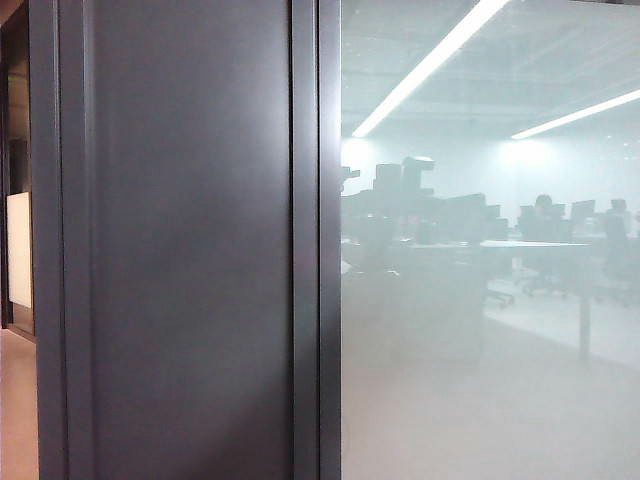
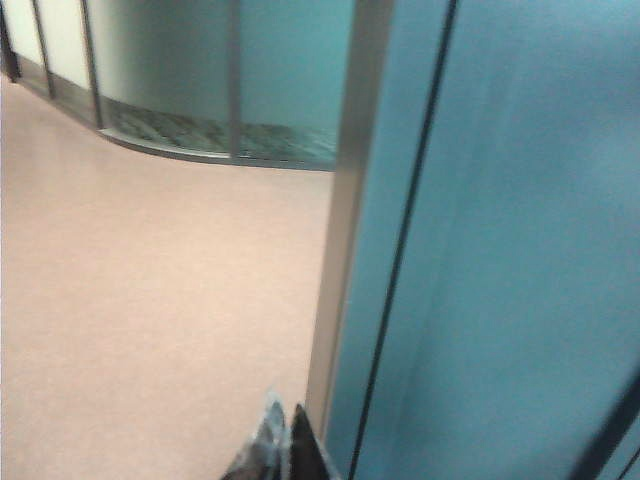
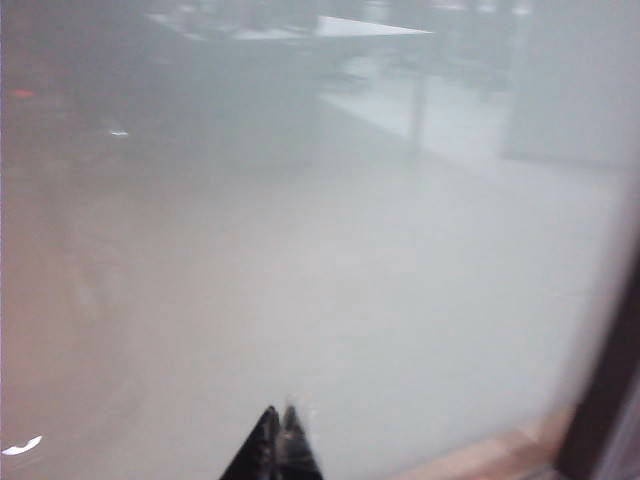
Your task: Raise the arm to find the leftmost switch on the wall and turn off the lights.
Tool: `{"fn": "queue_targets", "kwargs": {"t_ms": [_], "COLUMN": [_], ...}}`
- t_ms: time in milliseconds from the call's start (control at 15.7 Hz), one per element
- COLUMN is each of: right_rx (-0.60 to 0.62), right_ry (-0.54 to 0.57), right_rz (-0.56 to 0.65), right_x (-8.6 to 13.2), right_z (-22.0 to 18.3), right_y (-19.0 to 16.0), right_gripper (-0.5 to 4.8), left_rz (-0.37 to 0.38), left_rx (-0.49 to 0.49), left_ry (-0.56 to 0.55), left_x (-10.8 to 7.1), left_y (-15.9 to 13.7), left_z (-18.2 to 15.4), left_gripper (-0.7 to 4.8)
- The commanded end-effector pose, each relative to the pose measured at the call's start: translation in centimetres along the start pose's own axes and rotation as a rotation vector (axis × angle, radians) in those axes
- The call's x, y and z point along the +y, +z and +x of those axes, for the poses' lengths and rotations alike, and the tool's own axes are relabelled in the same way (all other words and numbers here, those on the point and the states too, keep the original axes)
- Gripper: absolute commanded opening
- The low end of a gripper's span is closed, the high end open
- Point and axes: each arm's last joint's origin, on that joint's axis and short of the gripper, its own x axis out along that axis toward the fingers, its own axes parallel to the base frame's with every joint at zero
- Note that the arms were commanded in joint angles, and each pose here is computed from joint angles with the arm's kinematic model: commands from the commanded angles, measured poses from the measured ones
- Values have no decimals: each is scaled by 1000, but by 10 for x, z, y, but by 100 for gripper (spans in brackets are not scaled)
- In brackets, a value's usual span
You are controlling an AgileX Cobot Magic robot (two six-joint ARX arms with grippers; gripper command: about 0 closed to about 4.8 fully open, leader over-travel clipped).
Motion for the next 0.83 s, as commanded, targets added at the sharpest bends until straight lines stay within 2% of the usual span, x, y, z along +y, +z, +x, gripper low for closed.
{"fn": "queue_targets", "kwargs": {"t_ms": [64,509,826], "right_rx": [-58,-47,-47], "right_ry": [103,163,165], "right_rz": [12,20,20], "right_x": [4,8,8], "right_z": [2,2,2], "right_y": [-3,-5,-5], "right_gripper": [-5,-5,-5], "left_rz": [0,0,0], "left_rx": [-9,-9,-9], "left_ry": [-5,-5,-5], "left_x": [0,0,0], "left_y": [1,1,1], "left_z": [0,0,0], "left_gripper": [-5,-5,-5]}}
